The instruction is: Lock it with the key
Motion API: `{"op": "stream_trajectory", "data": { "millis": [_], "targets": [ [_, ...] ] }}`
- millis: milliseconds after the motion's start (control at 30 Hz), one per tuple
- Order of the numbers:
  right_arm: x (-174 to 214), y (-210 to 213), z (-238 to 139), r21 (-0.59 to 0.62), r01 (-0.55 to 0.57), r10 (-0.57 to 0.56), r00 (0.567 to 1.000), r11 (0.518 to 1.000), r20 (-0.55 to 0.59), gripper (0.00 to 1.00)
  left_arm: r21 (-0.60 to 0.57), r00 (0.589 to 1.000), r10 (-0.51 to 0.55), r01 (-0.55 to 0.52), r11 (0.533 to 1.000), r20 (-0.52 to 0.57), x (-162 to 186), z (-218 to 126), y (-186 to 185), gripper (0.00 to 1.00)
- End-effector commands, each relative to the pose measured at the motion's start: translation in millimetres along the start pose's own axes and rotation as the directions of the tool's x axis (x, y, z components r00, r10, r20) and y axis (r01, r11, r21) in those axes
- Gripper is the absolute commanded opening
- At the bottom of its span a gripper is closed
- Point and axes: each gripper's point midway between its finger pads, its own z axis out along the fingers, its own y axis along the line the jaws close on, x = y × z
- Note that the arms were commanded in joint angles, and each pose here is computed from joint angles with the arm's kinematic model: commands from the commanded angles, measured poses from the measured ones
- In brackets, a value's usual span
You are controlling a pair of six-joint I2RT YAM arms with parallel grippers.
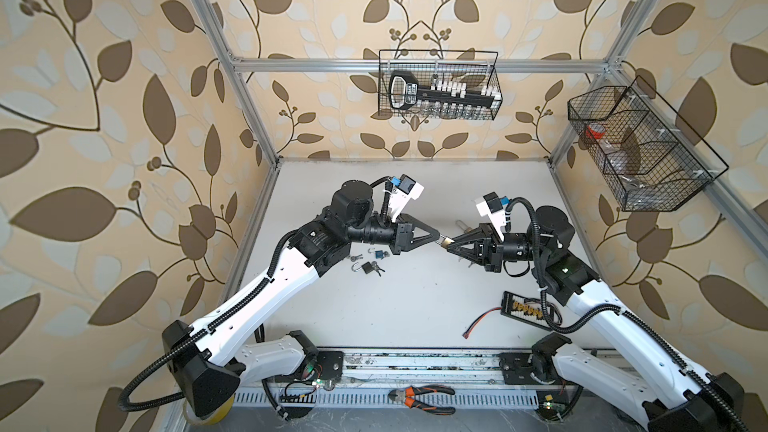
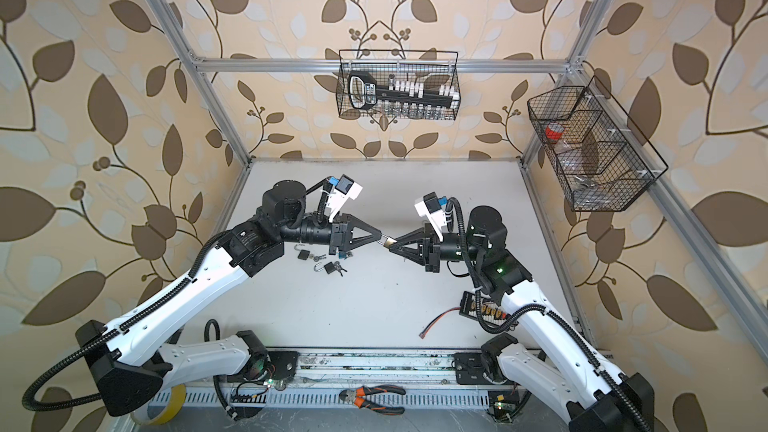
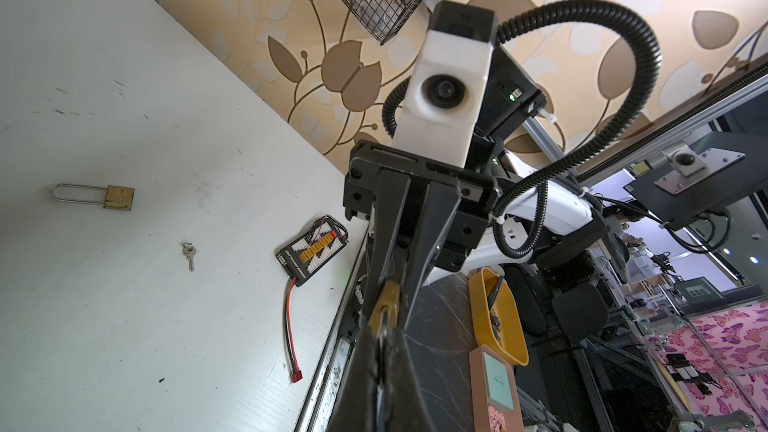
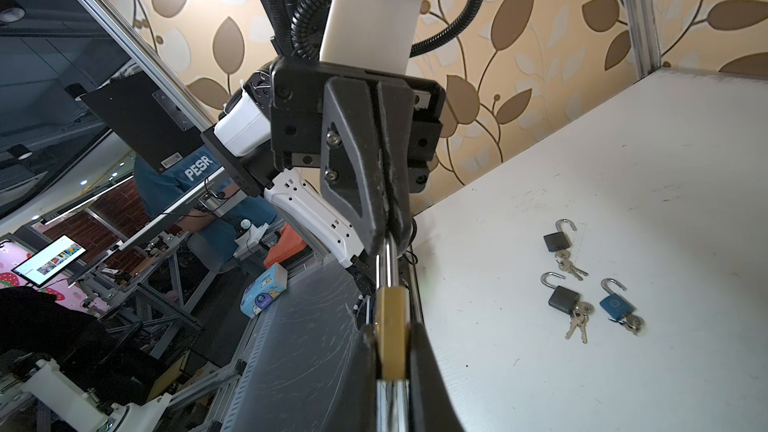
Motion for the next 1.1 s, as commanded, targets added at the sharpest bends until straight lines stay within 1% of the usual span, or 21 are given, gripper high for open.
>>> {"op": "stream_trajectory", "data": {
  "millis": [0,200,433,767,1067],
  "targets": [
    [-16.3,18.7,-2.6,-0.056,0.031,-0.029,0.999,0.998,0.029,0.00,0.045,0.996,0.081,-0.083,0.996,0.030,-5.9,-9.7,-22.8,0.00],
    [-16.0,31.9,-2.3,-0.134,-0.010,0.009,1.000,0.991,-0.004,0.00,0.026,0.992,0.119,-0.120,0.992,0.050,-8.3,-14.3,-25.0,0.00],
    [-17.6,39.9,-3.5,-0.166,-0.028,0.026,1.000,0.986,-0.016,0.00,0.035,0.993,0.113,-0.115,0.993,0.040,-8.3,-10.7,-23.2,0.00],
    [-30.6,39.8,-1.1,-0.162,-0.019,0.023,1.000,0.987,0.019,0.00,0.056,0.996,0.087,-0.088,0.995,0.011,2.5,2.0,-21.1,0.00],
    [-41.5,35.5,-0.2,-0.128,0.002,0.006,0.998,0.992,0.063,0.00,0.084,0.997,0.065,-0.062,0.995,-0.033,19.7,15.0,-22.7,0.00]
  ]
}}
